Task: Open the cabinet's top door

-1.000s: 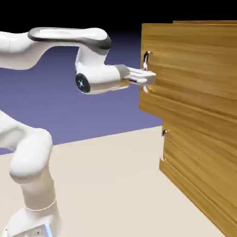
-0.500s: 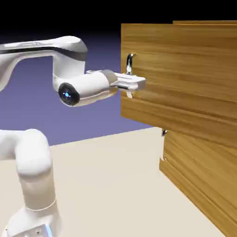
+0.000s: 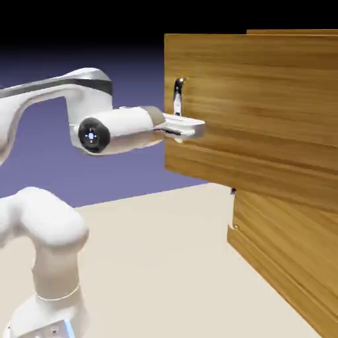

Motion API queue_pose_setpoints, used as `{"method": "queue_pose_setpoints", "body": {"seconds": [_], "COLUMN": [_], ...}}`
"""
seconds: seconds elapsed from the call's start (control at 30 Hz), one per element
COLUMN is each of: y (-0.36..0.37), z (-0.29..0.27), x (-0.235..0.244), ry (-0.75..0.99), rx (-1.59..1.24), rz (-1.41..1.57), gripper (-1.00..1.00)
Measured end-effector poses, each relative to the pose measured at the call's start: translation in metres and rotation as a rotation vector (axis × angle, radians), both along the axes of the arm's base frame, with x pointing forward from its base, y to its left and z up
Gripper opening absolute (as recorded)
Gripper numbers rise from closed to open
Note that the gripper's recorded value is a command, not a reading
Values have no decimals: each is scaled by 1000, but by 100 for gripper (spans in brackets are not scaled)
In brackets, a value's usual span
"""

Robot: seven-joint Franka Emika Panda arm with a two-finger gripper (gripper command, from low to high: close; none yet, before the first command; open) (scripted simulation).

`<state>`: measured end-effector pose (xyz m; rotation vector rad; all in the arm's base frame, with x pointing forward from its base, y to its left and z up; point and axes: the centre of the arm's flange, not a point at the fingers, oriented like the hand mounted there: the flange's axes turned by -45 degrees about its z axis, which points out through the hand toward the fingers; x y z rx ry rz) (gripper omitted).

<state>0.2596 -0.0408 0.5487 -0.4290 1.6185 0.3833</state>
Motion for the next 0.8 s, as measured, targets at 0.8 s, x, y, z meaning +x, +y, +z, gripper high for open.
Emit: {"method": "queue_pose_setpoints", "body": {"seconds": [0.8], "y": [-95], "z": [10], "x": [-67], "ry": [-68], "rx": [54], "rz": [261], "gripper": [-100]}}
